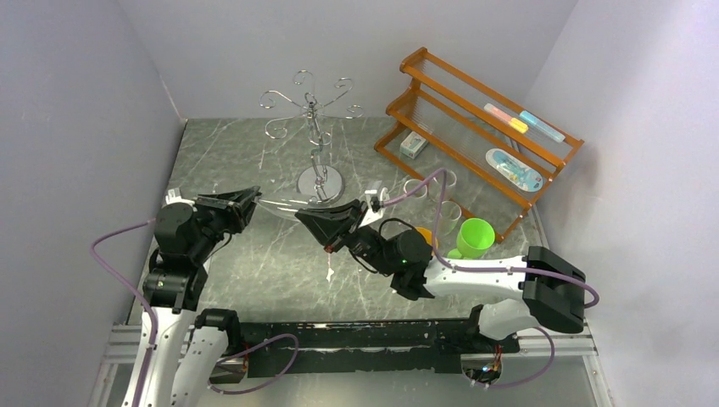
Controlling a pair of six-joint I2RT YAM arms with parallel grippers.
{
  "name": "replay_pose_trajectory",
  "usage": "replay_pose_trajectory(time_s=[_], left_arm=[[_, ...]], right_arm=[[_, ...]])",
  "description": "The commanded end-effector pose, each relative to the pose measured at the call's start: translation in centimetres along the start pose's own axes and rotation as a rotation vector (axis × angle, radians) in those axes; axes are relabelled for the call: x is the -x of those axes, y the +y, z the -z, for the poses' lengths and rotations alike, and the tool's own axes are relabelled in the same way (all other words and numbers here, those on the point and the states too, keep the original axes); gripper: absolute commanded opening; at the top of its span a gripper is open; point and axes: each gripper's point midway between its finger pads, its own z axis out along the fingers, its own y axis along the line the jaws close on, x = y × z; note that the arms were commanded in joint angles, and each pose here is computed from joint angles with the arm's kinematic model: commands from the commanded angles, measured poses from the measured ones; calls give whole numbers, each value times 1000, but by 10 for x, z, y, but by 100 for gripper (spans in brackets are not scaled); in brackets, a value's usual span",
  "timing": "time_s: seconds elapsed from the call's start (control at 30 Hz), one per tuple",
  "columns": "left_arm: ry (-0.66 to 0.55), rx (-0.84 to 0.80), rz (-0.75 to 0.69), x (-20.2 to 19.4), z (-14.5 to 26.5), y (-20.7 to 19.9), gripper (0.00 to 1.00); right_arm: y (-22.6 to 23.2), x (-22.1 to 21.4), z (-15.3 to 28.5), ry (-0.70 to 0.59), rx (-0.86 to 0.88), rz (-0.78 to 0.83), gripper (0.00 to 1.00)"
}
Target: Place the wine glass upside down on the wine glass rack
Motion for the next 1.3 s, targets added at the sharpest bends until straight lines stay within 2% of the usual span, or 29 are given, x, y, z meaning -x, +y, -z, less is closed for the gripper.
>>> replay_pose_trajectory(time_s=[0.0, 0.03, 0.1, 0.2, 0.3, 0.5, 0.63, 0.7, 0.8, 0.9, 1.03, 1.27], left_arm=[[17, -74, -19, -2, 0, -14, 6], [21, -98, -44, -3, -1, -18, 5], [36, -117, -94, -5, -4, -21, 5], [49, -145, -177, -7, -8, -22, 5], [36, -201, -272, -6, -9, -30, 5], [-78, -259, -709, 6, 3, -52, 5], [-23, -431, -1088, -14, 14, -69, 5], [28, -502, -1222, -26, 18, -70, 5], [107, -586, -1367, -41, 23, -72, 5], [178, -685, -1475, -56, 34, -79, 5], [189, -786, -1580, -66, 48, -87, 5], [202, -882, -1657, -75, 57, -89, 5]], right_arm=[[5, -1, 1, -12, 29, 7, 0], [3, -6, 1, 9, 20, 19, 0], [-5, -11, 5, 37, -15, 30, 13], [-12, -13, 12, 65, -53, 41, 48], [-16, -12, 22, 100, -74, 70, 73], [-24, 4, 42, 158, -130, 114, 94], [-16, 13, 21, 276, -105, 38, 96], [-11, 12, 8, 360, -71, -44, 94], [4, 24, -7, 402, -7, -165, 89], [14, 37, -19, 419, -10, -280, 89], [23, 48, -37, 487, -39, -358, 84], [30, 52, -54, 472, -42, -544, 83]])
